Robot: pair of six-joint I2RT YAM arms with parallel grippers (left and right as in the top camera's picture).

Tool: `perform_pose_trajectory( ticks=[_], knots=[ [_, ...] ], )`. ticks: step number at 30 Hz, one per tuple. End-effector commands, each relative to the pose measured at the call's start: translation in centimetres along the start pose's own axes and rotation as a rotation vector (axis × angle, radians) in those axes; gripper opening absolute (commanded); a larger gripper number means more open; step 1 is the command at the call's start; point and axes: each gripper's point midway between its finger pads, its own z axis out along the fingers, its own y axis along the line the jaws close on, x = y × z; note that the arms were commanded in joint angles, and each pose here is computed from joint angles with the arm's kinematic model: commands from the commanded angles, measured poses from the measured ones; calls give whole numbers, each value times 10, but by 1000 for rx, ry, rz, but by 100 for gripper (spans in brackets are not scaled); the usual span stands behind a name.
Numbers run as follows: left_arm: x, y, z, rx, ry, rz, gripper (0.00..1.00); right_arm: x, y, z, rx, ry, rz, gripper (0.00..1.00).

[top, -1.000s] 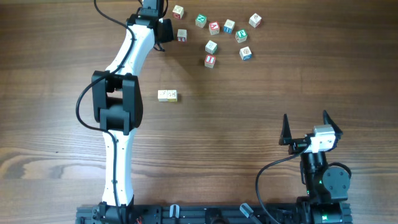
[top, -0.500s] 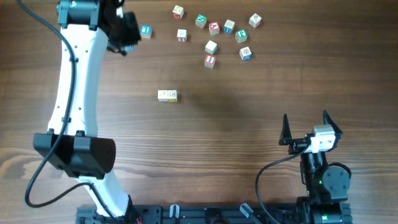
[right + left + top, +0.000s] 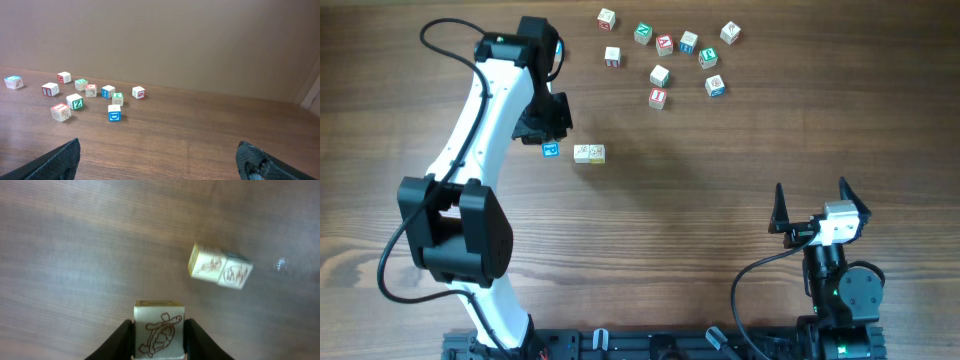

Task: Form a horizontal line

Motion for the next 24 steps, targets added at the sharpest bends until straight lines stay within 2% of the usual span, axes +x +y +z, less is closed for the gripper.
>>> perform_pose_trajectory(
  ticks=[1, 10, 19, 24],
  knots=[
    [0, 6, 24, -35, 1, 2, 30, -2, 1, 0, -7, -8, -12, 100],
    [-5, -1, 78, -9, -70, 38, 30, -1, 1, 0, -7, -8, -12, 100],
    [-20, -6, 81, 11, -136, 91, 31, -1, 1, 0, -7, -8, -12, 100],
    [-15, -5, 90, 7, -128, 110, 34, -1, 1, 0, -7, -8, -12, 100]
  ],
)
